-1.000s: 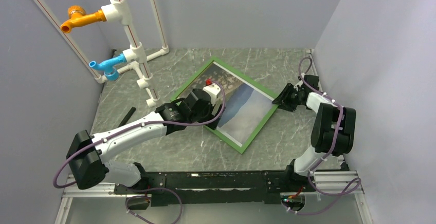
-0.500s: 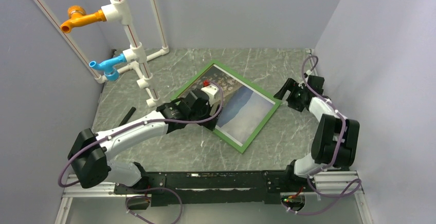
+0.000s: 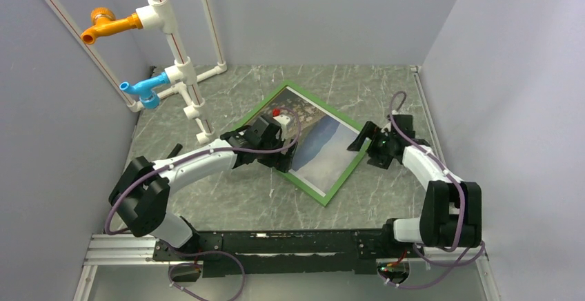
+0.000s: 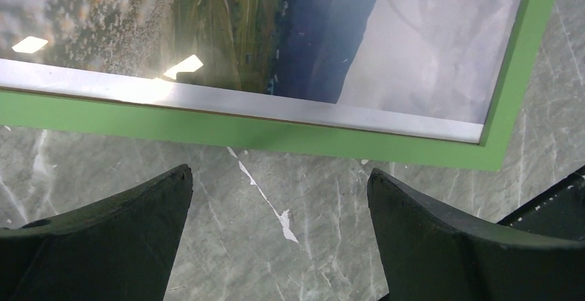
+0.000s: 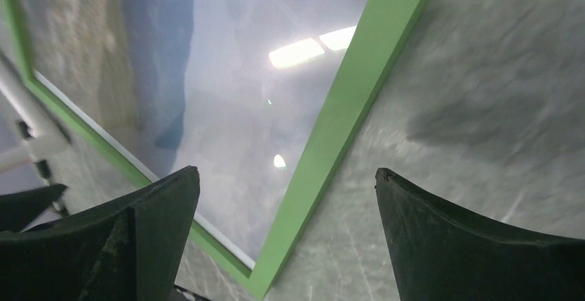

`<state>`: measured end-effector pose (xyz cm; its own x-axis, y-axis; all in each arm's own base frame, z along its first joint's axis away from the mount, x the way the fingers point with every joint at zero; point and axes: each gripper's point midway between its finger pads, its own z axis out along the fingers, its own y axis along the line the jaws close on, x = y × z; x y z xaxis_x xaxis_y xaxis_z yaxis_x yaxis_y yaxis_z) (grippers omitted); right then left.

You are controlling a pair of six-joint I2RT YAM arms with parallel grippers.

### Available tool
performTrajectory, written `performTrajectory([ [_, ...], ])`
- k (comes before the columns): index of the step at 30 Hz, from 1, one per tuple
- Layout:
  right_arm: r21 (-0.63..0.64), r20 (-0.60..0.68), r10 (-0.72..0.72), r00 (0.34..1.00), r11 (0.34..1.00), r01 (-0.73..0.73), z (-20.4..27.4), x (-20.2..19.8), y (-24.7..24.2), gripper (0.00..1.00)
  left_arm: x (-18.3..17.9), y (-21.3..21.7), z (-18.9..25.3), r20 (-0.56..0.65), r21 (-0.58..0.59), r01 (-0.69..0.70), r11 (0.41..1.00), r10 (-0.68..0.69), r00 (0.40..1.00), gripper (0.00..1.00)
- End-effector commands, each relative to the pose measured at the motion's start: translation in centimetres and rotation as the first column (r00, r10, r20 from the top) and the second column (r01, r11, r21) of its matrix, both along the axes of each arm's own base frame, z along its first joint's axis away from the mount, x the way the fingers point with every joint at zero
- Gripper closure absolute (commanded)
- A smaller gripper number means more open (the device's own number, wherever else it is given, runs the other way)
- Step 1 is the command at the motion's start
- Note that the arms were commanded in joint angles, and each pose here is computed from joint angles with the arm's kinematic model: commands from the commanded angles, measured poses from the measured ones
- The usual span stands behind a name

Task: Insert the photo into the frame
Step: Turn over the photo frame at the center of the board, then adjust the photo frame at the center of the board.

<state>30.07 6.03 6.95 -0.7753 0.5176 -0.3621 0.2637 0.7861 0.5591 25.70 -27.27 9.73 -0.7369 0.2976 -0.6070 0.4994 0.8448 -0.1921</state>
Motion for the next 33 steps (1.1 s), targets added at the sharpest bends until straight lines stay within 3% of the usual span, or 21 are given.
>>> performTrajectory([
  [1, -0.081, -0.163, -0.021, 0.986, 0.997, 0.008, -1.6, -3.3, 1.8, 0.03, 0.3, -1.3, 1.9, 0.003, -0.065, 0.008, 0.998, -0.007, 1.0, 0.01],
  [6, -0.129, -0.255, -0.021, 0.967, 0.992, -0.012, -3.7, -4.8, 2.3, 0.14, -0.1, -0.9, 2.4, -0.005, -0.062, 0.0, 0.998, -0.001, 1.0, 0.01],
  [11, -0.205, -0.286, 0.0, 0.958, 0.977, -0.062, -4.9, -4.7, 2.6, 0.46, -0.7, -0.6, 3.8, 0.002, -0.09, -0.001, 0.996, 0.002, 1.0, 0.01],
  [17, -0.235, -0.305, 0.023, 0.952, 0.967, -0.099, -5.9, -3.9, 3.1, 0.49, -1.1, 0.0, 5.1, 0.022, -0.096, 0.0, 0.995, 0.002, 1.0, 0.01],
  [27, -0.377, -0.266, 0.004, 0.964, 0.92, -0.108, -4.4, -3.0, 0.9, 0.99, -1.1, 0.8, 4.8, 0.027, -0.062, -0.014, 0.998, 0.016, 1.0, 0.01],
  [33, -0.576, -0.197, -0.004, 0.98, 0.81, -0.112, -2.1, -1.3, -2.9, 1.0, -0.9, 0.7, 4.4, 0.022, -0.045, -0.007, 0.999, 0.008, 1.0, 0.01],
])
